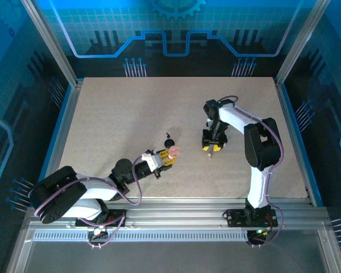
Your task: Insert the wireless bluetooth earbuds into the charging case
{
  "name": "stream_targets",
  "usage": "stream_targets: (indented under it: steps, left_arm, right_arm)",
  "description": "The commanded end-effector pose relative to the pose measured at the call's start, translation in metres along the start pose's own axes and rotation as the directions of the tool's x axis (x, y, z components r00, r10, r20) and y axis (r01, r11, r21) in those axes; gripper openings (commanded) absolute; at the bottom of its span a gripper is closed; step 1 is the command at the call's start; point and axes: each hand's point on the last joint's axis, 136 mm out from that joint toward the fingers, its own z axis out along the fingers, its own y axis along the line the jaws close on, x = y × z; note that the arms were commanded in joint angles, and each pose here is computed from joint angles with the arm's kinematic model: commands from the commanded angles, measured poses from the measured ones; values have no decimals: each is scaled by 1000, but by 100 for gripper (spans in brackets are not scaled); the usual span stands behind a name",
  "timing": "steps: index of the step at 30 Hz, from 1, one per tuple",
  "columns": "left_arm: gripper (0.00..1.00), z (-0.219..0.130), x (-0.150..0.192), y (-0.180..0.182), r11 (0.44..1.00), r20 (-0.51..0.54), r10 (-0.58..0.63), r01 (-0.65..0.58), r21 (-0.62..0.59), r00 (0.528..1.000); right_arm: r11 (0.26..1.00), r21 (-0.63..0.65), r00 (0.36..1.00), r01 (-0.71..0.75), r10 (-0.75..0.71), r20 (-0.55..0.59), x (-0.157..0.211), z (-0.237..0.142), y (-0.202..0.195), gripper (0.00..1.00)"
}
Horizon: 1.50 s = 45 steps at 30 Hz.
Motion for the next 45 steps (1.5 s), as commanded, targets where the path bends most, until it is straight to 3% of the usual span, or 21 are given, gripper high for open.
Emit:
stream_targets:
  steps: [1,9,27,39,45]
  left_arm:
    - [14,0,-8,2,1000,32,9,-9,-12,999]
    - [14,2,-5,1,1000,22,5,-5,-8,1000]
    - [14,2,-4,2,1000,20,22,-22,-11,1000]
    - [14,3,3,7,998,-19,44,-45,-41,999]
    - [14,11,18,10,998,-47,17,-20,-56,999]
  right_arm:
    - [998,-4,997,-57,57,-54,3,15,-5,42]
    - [998,3,994,-63,63,-85,9,27,-8,40]
    - [998,4,994,-55,55,-97,8,39,-9,24]
    - [999,-25,999,-46,45,-23,8,26,-5,19]
    - [998,-62,997,-21,26,77,5,7,4,18]
